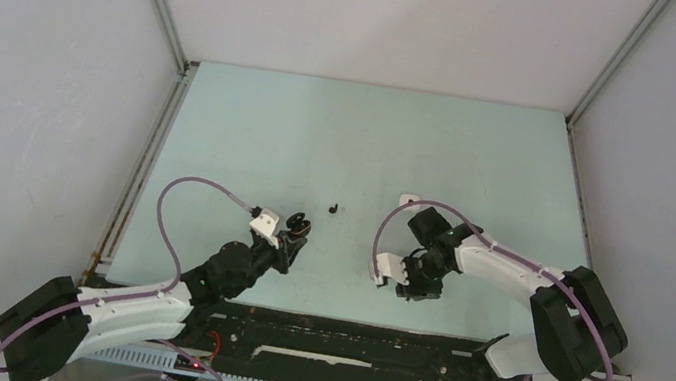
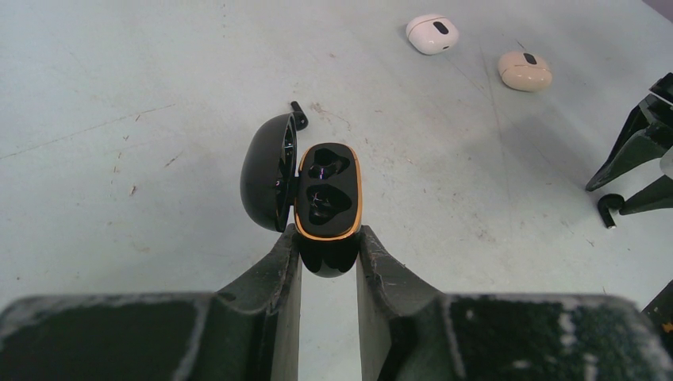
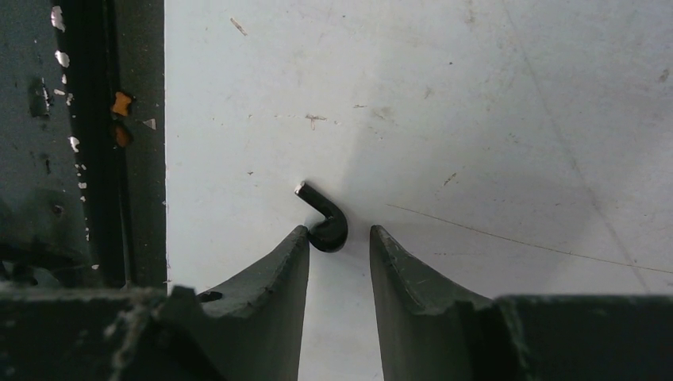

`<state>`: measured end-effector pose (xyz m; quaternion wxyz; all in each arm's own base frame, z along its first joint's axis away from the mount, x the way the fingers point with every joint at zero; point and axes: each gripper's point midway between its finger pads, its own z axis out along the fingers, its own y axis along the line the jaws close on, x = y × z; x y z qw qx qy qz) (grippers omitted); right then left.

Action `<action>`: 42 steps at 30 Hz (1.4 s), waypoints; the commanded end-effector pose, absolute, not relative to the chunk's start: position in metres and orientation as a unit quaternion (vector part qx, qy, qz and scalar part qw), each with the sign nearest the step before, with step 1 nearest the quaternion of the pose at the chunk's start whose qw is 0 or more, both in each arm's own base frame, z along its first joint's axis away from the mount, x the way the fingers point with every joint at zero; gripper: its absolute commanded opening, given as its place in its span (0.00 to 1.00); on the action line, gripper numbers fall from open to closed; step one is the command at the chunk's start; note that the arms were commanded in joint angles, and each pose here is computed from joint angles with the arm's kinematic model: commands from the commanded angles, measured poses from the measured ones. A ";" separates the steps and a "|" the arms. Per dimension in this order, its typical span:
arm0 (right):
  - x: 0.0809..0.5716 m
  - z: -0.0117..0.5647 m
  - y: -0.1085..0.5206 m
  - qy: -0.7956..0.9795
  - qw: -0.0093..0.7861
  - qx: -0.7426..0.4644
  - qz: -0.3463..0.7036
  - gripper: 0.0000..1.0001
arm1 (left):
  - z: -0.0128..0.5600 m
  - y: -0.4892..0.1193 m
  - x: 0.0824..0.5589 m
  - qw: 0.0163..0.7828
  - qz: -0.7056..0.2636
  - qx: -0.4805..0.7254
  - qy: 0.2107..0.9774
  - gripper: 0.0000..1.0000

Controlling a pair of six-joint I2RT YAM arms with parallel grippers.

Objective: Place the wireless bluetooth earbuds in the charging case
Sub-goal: Pick up the right earbud from the corner of the board.

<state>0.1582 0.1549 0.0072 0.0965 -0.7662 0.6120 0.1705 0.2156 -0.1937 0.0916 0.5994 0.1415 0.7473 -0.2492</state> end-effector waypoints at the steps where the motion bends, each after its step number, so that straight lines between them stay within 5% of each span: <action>1: 0.138 -0.010 0.135 0.632 0.040 -0.757 0.161 0.37 | 0.118 -0.199 0.221 0.627 -0.265 0.136 0.720 0.04; 14: 0.142 0.001 0.141 0.705 0.061 -0.697 0.116 0.46 | 0.120 -0.200 0.220 0.627 -0.270 0.137 0.718 0.04; 25: 0.167 -0.004 0.138 0.749 0.071 -0.654 0.076 0.39 | 0.120 -0.201 0.219 0.626 -0.275 0.138 0.717 0.04; 42: 0.161 0.009 0.155 0.710 0.105 -0.680 0.150 0.39 | 0.120 -0.202 0.219 0.625 -0.275 0.140 0.717 0.04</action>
